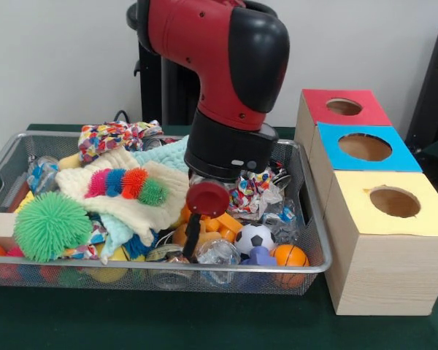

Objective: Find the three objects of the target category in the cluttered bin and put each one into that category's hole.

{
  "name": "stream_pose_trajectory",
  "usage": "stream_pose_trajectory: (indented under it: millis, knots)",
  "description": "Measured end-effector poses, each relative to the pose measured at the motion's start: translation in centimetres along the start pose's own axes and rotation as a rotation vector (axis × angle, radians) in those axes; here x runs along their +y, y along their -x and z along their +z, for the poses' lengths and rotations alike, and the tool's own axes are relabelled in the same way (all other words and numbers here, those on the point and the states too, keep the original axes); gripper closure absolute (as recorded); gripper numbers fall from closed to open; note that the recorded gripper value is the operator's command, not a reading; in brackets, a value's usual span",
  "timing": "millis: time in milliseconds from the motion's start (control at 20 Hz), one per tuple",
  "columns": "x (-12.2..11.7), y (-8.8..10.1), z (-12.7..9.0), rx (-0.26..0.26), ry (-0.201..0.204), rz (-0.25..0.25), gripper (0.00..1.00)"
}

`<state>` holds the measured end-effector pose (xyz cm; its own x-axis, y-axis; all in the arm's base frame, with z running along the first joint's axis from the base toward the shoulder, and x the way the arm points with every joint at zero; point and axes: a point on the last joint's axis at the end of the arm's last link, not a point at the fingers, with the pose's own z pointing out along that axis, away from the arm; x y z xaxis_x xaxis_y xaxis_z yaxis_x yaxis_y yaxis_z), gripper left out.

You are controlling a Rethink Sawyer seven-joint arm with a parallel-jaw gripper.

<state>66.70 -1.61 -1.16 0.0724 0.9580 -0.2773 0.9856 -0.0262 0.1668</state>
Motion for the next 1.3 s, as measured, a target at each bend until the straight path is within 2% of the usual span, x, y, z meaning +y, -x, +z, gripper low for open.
stream_pose_trajectory:
  millis: [300, 450, 750, 1300]
  knots:
    - [0.1, -1.2, 0.7, 0.007, 0.035, 0.006, 0.00]
    - [-0.7, -1.5, 1.3, 0.002, 0.049, 0.011, 0.00]
    - [-2.5, -1.5, 2.3, -0.013, 0.058, 0.027, 0.00]
    - [-3.6, -1.1, 2.7, -0.025, 0.071, 0.047, 0.00]
